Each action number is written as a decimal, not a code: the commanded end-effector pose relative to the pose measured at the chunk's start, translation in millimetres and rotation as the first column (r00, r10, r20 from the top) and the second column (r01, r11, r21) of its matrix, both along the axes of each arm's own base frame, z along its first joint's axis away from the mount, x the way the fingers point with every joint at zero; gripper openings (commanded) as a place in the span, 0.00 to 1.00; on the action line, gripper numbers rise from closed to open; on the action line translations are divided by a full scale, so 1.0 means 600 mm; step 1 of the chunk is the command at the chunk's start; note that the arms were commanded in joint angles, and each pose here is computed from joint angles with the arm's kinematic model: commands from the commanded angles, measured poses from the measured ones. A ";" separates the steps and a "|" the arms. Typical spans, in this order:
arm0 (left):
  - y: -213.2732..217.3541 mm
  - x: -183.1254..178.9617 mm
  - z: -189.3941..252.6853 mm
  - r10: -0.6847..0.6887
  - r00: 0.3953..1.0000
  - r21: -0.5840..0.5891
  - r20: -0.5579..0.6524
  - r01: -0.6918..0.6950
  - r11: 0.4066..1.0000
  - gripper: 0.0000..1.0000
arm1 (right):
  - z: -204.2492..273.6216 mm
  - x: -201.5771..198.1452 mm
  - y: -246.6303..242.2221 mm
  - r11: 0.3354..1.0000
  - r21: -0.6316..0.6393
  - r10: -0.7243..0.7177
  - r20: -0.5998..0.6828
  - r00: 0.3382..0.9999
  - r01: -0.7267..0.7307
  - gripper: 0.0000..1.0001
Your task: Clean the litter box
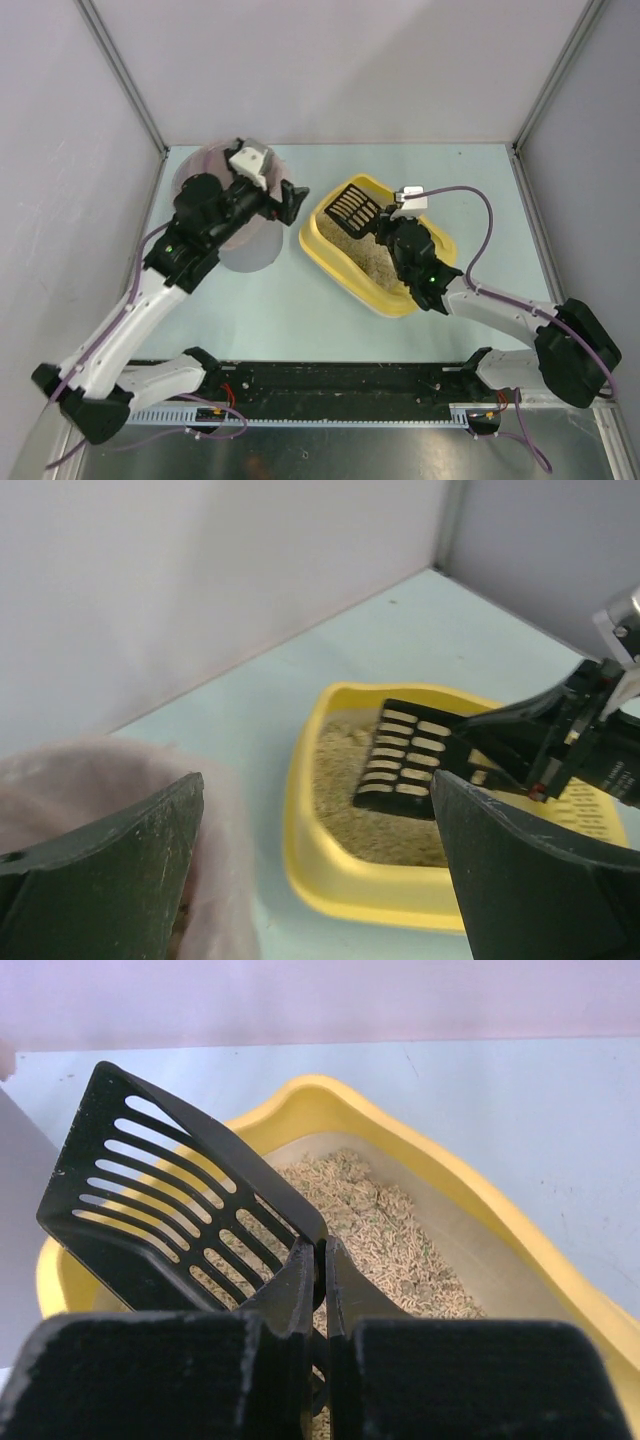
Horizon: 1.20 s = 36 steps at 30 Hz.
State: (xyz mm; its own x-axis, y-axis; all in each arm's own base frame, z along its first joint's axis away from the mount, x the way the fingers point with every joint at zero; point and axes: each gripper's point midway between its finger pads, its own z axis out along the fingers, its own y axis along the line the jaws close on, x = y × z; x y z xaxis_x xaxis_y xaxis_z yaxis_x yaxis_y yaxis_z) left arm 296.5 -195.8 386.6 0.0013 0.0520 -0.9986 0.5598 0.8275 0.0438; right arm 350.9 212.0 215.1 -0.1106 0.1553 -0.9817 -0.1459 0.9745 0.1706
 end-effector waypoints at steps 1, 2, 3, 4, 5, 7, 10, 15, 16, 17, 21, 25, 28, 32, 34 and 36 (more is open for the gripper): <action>-0.095 -0.008 -0.016 -0.248 0.966 -0.002 -0.080 0.248 0.969 1.00 | 0.067 -0.014 -0.004 0.998 0.024 0.048 0.097 0.994 -0.050 0.00; -0.107 -0.009 -0.011 -0.281 0.955 -0.012 -0.092 0.281 0.960 1.00 | 0.064 -0.019 -0.007 0.998 0.016 0.053 0.084 0.995 -0.055 0.00; -0.121 -0.006 -0.021 -0.313 0.943 -0.012 -0.117 0.314 0.949 1.00 | 0.066 -0.024 -0.007 0.998 0.017 0.067 0.081 0.994 -0.069 0.00; -0.143 -0.007 -0.040 -0.363 0.916 -0.038 -0.172 0.362 0.931 1.00 | 0.076 -0.031 -0.011 0.997 0.022 0.076 0.088 0.993 -0.078 0.00; -0.152 -0.003 -0.039 -0.378 0.907 -0.046 -0.184 0.376 0.925 1.00 | 0.068 -0.037 -0.013 0.996 0.006 0.089 0.065 0.994 -0.090 0.00; -0.166 0.002 -0.046 -0.401 0.891 -0.066 -0.214 0.396 0.916 1.00 | 0.074 -0.050 -0.013 0.993 0.005 0.121 0.063 0.991 -0.122 0.00; -0.189 0.016 -0.066 -0.425 0.866 -0.081 -0.264 0.419 0.904 1.00 | 0.061 -0.065 -0.014 0.989 -0.012 0.151 0.028 0.988 -0.151 0.00; -0.220 0.022 -0.101 -0.483 0.809 -0.114 -0.336 0.474 0.873 0.91 | 0.059 -0.081 -0.028 0.987 -0.029 0.158 0.013 0.987 -0.157 0.00; -0.223 0.023 -0.104 -0.484 0.805 -0.116 -0.342 0.475 0.872 0.88 | 0.058 -0.083 -0.027 0.986 -0.042 0.165 0.013 0.986 -0.164 0.00; -0.228 0.022 -0.109 -0.494 0.796 -0.120 -0.350 0.485 0.866 0.85 | 0.057 -0.083 -0.028 0.985 -0.051 0.169 0.012 0.986 -0.168 0.00; -0.245 0.022 -0.133 -0.510 0.769 -0.119 -0.385 0.506 0.854 0.68 | 0.056 -0.082 -0.027 0.983 -0.071 0.173 0.013 0.985 -0.172 0.00; -0.247 0.034 -0.164 -0.466 0.780 -0.078 -0.416 0.480 0.874 0.64 | 0.057 -0.083 -0.030 0.983 -0.066 0.170 0.015 0.985 -0.169 0.00; -0.250 0.030 -0.177 -0.470 0.770 -0.073 -0.432 0.490 0.869 0.57 | 0.059 -0.084 -0.026 0.981 -0.064 0.182 0.017 0.983 -0.181 0.00; -0.258 0.024 -0.194 -0.493 0.739 -0.085 -0.459 0.516 0.852 0.20 | 0.057 -0.083 -0.026 0.980 -0.073 0.186 0.014 0.982 -0.184 0.00; -0.256 0.023 -0.201 -0.488 0.737 -0.082 -0.468 0.514 0.854 0.00 | 0.056 -0.082 -0.031 0.982 -0.075 0.175 0.012 0.984 -0.174 0.00; -0.255 0.024 -0.203 -0.483 0.740 -0.078 -0.468 0.509 0.857 0.00 | 0.054 -0.082 -0.034 0.981 -0.078 0.178 0.006 0.984 -0.177 0.00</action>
